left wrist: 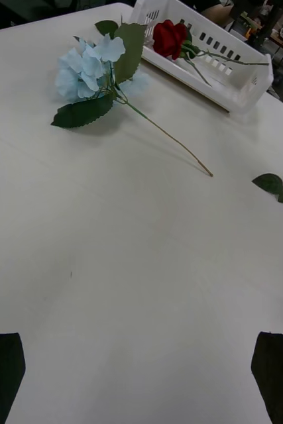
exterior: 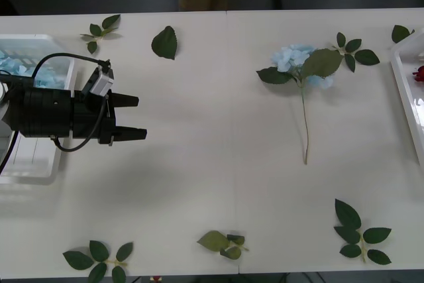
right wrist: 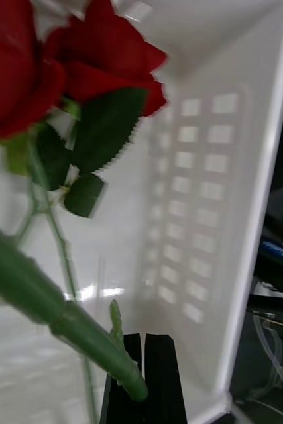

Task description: Place the red flowers into the right box and the blue flowers into the left box. If a person shows an open palm, hand one flower to the person first, then continue sorting.

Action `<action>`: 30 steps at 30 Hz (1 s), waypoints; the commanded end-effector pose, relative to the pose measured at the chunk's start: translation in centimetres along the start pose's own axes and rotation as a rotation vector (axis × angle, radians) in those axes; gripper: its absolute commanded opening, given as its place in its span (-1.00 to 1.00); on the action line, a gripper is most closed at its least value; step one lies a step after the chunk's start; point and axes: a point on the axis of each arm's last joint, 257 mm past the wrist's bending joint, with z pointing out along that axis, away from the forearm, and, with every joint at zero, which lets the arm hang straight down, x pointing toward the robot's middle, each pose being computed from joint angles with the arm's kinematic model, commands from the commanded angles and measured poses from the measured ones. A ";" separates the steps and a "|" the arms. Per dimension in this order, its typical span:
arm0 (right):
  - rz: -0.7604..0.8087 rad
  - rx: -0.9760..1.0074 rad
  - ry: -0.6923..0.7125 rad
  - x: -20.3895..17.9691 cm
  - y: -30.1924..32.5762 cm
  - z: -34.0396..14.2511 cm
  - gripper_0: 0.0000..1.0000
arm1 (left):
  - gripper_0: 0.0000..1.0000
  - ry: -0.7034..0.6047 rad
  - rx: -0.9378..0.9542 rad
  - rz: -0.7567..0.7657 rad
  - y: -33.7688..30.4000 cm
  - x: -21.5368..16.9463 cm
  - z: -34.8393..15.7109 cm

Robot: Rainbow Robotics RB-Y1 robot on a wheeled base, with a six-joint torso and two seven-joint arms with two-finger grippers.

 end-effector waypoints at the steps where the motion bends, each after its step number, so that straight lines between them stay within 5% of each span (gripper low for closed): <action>1: -0.041 0.153 0.012 0.4 -4.5 -0.2 -1.00 | 1.00 -0.014 0.024 -0.053 -1.3 0.0 0.9; 16: 0.117 -0.067 -0.031 4.6 2.6 6.7 -1.00 | 1.00 -0.012 0.022 -0.054 -1.3 0.1 1.0; 21: 0.186 -0.143 -0.059 4.2 4.5 6.7 0.03 | 1.00 -0.012 0.022 -0.054 -1.3 0.1 1.0; 30: 0.248 -0.340 -0.011 3.1 8.5 3.4 0.26 | 1.00 -0.012 0.022 -0.054 -1.3 0.1 1.0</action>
